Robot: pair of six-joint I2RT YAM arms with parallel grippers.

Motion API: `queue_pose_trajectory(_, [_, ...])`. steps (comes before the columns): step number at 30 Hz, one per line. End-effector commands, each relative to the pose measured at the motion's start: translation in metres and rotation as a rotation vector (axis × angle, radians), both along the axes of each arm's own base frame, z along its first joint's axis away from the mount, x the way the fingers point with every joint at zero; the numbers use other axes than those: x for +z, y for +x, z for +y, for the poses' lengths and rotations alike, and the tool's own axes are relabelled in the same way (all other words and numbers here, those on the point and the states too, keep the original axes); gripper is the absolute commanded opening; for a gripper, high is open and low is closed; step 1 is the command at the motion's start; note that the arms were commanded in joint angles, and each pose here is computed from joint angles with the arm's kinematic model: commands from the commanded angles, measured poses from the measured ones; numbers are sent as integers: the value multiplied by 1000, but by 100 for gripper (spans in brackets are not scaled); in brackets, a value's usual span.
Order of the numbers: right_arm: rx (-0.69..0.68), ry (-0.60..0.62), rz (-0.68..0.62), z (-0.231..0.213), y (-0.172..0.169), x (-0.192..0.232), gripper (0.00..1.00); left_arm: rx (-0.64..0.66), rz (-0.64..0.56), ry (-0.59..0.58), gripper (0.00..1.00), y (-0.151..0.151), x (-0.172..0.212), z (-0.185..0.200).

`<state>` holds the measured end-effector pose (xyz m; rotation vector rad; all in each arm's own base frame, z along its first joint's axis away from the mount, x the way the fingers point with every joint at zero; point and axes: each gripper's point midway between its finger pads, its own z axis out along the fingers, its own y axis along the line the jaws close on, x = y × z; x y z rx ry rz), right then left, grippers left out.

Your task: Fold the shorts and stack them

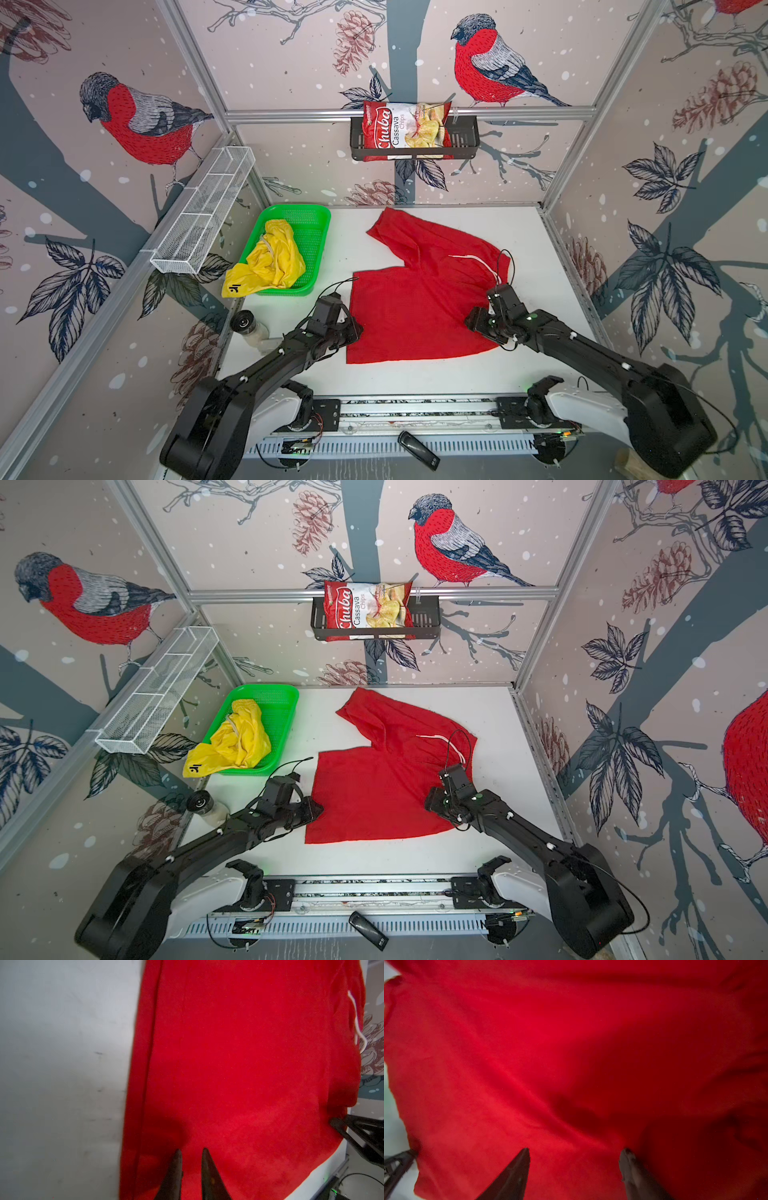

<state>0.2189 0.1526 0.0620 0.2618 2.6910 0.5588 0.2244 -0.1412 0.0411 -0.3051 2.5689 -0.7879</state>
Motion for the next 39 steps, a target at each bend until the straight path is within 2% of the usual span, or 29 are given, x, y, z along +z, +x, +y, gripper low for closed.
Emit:
queue_pose_trajectory(1, [56,-12,-93,17,10,29,70,49,-59,24,28,11,20,7])
queue_pose_trajectory(6, [219,71,-166,89,14,53,69,44,-117,15,29,28,37,1])
queue_pose_trajectory(13, [390,104,-41,142,-23,10,69,64,-113,16,29,45,36,-3])
queue_pose_trajectory(16, [362,68,42,132,-34,-18,69,101,-135,23,28,53,38,2])
queue_pose_trajectory(22, [255,-52,214,76,-66,-64,69,140,-191,30,27,69,46,10])
queue_pose_trajectory(29, [171,-118,302,23,-103,-75,69,154,-192,46,27,81,48,19])
queue_pose_trajectory(31, [165,-119,274,18,-101,-65,69,155,-192,44,27,84,48,20])
queue_pose_trajectory(33, [193,-92,192,26,-85,-45,69,153,-198,42,27,88,49,19])
queue_pose_trajectory(36, [254,-53,16,50,-48,-3,69,156,-206,40,27,95,48,19])
queue_pose_trajectory(39, [308,-69,-135,72,-8,33,69,168,-234,30,27,107,50,19])
